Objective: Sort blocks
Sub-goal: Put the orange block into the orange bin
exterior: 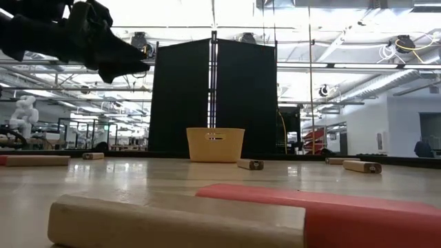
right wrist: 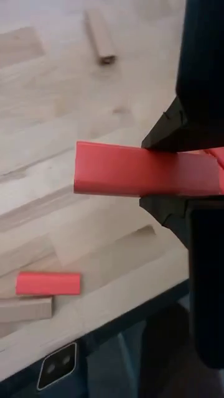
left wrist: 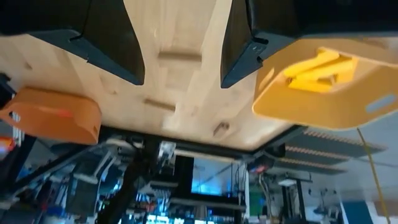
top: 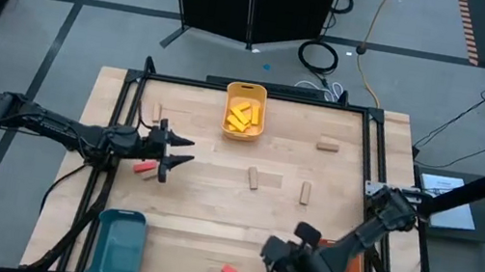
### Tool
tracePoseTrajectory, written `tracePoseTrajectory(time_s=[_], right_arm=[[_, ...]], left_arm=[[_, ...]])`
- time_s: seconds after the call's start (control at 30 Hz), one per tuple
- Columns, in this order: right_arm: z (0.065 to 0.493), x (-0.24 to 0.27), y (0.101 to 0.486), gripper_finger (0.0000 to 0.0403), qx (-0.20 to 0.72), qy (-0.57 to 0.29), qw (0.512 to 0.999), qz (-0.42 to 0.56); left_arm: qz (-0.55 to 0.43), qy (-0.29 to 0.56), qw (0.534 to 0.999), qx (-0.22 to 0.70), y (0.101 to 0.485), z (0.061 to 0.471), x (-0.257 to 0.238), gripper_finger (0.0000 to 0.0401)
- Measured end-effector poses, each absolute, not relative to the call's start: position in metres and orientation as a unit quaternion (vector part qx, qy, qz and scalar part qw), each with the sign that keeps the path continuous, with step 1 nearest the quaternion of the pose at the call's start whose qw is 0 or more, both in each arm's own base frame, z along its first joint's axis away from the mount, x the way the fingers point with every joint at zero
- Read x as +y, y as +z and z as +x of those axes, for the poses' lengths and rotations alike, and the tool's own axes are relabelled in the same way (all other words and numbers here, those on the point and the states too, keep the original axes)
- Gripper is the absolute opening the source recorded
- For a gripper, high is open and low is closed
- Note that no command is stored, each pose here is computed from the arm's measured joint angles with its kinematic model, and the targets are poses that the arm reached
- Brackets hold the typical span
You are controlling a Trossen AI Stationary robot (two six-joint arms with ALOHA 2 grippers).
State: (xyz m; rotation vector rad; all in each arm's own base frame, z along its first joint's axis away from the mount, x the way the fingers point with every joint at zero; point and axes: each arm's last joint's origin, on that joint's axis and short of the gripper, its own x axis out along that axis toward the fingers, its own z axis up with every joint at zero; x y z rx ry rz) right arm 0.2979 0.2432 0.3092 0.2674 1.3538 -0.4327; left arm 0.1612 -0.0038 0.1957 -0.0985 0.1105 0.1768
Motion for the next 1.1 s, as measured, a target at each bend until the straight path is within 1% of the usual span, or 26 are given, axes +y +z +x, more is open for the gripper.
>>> tracePoseTrajectory(time_s=[0.1, 0.23, 0.33, 0.47, 0.5, 0.57, 0.67, 0.8, 0.97, 1.1], right_arm=[[0.281, 0.257, 0.299, 0.0041, 0.62, -0.226, 0.739, 0.136], [0.247, 0.265, 0.282, 0.0041, 0.618, -0.294, 0.71, 0.166], [0.218, 0.265, 0.266, 0.0041, 0.622, -0.359, 0.665, 0.205], [0.183, 0.26, 0.25, 0.0041, 0.627, -0.438, 0.581, 0.278], [0.176, 0.259, 0.246, 0.0041, 0.627, -0.45, 0.563, 0.297], [0.166, 0.258, 0.239, 0.0041, 0.621, -0.461, 0.541, 0.331], [0.161, 0.257, 0.23, 0.0044, 0.609, -0.447, 0.543, 0.366], [0.163, 0.257, 0.22, 0.0062, 0.608, -0.445, 0.541, 0.374], [0.164, 0.258, 0.218, 0.0102, 0.602, -0.458, 0.53, 0.384], [0.166, 0.257, 0.219, 0.0139, 0.621, -0.467, 0.493, 0.391]], left_arm=[[-0.051, 0.088, 0.994, 0.039, 0.199, 0.162, -0.004, 0.0207], [-0.054, 0.088, 0.994, 0.039, 0.199, 0.162, -0.004, 0.0207], [-0.061, 0.089, 0.993, 0.047, 0.196, 0.164, -0.004, 0.0207], [-0.088, 0.091, 0.99, 0.065, 0.19, 0.168, -0.004, 0.0207], [-0.093, 0.088, 0.989, 0.071, 0.188, 0.169, -0.005, 0.0207], [-0.105, 0.081, 0.988, 0.084, 0.184, 0.171, -0.005, 0.0207], [-0.115, 0.074, 0.985, 0.102, 0.179, 0.174, -0.007, 0.0207], [-0.123, 0.07, 0.983, 0.115, 0.174, 0.177, -0.009, 0.0207], [-0.121, 0.057, 0.984, 0.119, 0.172, 0.178, -0.014, 0.0207], [-0.121, 0.048, 0.985, 0.112, 0.173, 0.179, -0.017, 0.0207]])
